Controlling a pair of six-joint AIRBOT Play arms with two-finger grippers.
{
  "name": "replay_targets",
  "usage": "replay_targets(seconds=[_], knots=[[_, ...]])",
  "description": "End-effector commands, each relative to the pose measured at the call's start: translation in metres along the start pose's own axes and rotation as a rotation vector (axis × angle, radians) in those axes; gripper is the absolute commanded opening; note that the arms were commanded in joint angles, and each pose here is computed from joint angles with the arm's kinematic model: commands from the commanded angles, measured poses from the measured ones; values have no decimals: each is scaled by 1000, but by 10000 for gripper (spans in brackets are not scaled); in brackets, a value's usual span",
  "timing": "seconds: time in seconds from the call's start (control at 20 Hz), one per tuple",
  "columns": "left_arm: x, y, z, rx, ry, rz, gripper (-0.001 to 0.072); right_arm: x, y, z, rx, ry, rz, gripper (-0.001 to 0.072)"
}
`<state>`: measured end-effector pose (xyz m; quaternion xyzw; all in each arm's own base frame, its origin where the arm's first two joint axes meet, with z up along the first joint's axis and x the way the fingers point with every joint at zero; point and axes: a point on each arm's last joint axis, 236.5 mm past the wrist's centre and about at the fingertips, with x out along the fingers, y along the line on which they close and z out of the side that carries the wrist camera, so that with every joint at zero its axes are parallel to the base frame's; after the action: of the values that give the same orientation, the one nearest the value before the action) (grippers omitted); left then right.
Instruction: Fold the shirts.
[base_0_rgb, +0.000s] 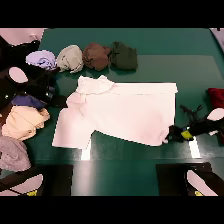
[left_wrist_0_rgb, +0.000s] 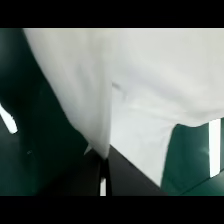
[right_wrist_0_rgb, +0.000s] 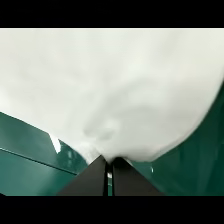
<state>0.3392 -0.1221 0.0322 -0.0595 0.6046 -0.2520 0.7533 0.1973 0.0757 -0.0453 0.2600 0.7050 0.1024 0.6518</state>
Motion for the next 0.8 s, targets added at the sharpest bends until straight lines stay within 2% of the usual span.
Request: replay_targets(seconds=[0.0, 0.15, 0.35, 0.55, 0.75], knots=[[-45, -64, 51, 51, -174, -203, 23, -86, 81, 56, -154, -343, 157, 20], [-136, -117, 109, 177, -423, -256, 23, -220, 145, 90, -340, -771, 157, 20], [-309, -190, 144, 383, -858, -185, 23, -392, 199, 76, -469, -1234, 127, 20], [-452, -228, 108, 484, -1283, -4, 22, -476, 211, 50, -516, -1397, 18, 20], [-528, -231, 41, 499, -1525, 209, 22, -514, 217, 26, -543, -1491, -67, 19]])
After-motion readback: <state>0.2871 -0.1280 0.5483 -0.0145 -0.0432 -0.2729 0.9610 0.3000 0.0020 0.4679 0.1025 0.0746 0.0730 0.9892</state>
